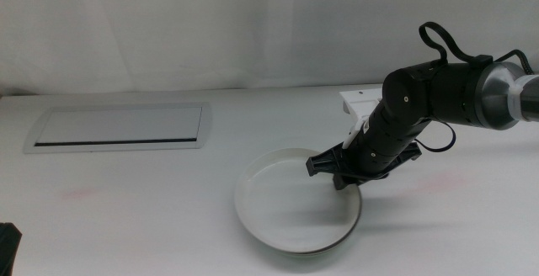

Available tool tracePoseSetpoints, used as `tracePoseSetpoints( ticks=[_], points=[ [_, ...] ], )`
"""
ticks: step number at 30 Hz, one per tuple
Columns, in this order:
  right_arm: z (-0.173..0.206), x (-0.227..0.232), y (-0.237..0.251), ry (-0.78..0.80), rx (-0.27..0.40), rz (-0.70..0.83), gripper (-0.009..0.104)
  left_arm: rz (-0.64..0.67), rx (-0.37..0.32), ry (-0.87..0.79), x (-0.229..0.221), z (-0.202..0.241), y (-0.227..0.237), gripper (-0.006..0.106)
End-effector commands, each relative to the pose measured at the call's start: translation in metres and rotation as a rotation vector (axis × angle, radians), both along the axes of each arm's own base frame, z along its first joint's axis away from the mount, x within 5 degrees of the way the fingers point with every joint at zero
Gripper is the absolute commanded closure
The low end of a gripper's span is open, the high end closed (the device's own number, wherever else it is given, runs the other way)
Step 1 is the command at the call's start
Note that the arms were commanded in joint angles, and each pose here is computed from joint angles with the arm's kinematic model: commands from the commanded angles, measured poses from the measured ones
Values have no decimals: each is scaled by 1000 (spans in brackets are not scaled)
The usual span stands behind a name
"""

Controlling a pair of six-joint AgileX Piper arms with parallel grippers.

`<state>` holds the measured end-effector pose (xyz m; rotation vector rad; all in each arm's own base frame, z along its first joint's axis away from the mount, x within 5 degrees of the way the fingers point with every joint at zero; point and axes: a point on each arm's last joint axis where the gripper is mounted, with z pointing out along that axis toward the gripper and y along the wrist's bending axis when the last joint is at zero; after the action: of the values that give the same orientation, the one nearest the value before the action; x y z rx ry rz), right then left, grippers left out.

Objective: Stack the three bowls on top of each other.

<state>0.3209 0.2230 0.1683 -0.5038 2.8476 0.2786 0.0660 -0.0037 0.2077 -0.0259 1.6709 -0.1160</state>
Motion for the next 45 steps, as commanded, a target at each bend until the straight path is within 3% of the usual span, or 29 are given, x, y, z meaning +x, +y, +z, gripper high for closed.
tracePoseSetpoints(
  ticks=[1, 5, 15, 19, 22, 29, 39, 43, 45],
  points=[
    [-2, 0, -2, -4, -25, 23, 51, 2, -14, -19, 0, 3, 0, 103],
    [0, -1, -2, -5, -24, 24, -9, 2, -14, -19, 0, 3, 0, 103],
    [41, -5, -6, -124, 20, 56, -8, 2, -14, -19, 0, 3, 0, 103],
    [68, -8, -14, -214, 6, 83, -8, 2, -14, -19, 0, 3, 0, 103],
    [102, -12, -29, -350, -42, 100, -8, 2, -14, -19, 0, 3, 0, 103],
    [167, -16, -90, -578, -111, -30, -8, 2, -14, -19, 0, 3, 0, 103],
    [213, -27, -190, -676, -121, -247, -4, 2, -14, -19, 0, 3, 0, 103],
    [224, -42, -211, -699, -127, -291, 10, 3, -13, -10, 0, 2, 0, 103],
    [225, -49, -212, -713, -133, -278, 30, 3, -14, -12, 0, 2, 0, 103]
  ],
)
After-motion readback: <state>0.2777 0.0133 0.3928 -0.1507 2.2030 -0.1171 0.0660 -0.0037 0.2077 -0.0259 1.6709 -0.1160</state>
